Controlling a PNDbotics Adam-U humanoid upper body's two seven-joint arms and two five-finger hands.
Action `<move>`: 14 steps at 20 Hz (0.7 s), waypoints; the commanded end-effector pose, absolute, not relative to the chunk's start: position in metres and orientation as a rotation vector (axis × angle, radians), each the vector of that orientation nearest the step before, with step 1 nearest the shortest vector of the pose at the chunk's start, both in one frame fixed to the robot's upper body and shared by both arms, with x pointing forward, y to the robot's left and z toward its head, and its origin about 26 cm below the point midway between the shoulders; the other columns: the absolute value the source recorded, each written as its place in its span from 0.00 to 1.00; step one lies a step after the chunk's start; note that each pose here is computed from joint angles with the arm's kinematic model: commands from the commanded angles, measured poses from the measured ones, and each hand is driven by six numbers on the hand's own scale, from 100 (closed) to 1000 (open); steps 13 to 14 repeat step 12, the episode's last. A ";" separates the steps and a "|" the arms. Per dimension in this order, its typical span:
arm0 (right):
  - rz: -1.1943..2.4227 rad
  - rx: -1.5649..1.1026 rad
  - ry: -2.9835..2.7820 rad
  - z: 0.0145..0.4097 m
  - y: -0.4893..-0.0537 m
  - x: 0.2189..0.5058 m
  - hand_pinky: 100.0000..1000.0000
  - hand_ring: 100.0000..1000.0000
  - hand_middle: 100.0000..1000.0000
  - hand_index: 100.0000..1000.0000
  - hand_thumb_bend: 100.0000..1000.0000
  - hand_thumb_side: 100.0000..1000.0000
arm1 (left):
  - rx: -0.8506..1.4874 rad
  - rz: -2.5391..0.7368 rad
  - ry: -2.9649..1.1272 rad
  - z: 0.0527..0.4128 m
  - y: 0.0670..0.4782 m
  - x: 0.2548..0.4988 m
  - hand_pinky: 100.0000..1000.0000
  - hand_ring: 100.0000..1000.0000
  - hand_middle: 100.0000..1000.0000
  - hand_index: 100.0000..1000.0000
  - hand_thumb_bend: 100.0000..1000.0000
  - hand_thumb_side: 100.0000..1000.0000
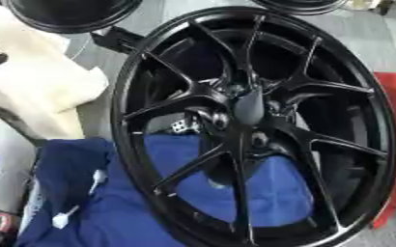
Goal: Pull the pin out of the wheel hub.
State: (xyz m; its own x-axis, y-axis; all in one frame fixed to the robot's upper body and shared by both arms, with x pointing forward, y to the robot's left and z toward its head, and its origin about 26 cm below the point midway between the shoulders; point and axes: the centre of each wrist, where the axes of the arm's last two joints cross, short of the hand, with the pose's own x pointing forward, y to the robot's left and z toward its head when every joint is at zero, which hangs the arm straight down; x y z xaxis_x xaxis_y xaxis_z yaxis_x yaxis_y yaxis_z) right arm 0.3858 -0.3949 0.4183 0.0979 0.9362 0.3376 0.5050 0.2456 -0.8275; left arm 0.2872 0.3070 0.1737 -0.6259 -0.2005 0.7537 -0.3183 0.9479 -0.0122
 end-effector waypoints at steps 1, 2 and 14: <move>0.603 -1.459 -1.730 0.436 -0.357 0.378 0.64 0.64 0.62 0.72 0.00 0.64 | 0.347 0.173 -2.306 0.183 0.304 0.286 0.76 0.81 0.68 0.78 0.05 0.73; 0.618 -1.441 -1.797 0.436 -0.344 0.379 0.64 0.64 0.63 0.72 0.00 0.65 | 0.343 0.174 -2.309 0.184 0.304 0.287 0.76 0.81 0.68 0.78 0.05 0.73; 0.605 -1.212 -2.182 0.408 -0.258 0.361 0.64 0.63 0.62 0.72 0.00 0.67 | 0.334 0.171 -2.327 0.188 0.302 0.288 0.76 0.81 0.68 0.78 0.05 0.73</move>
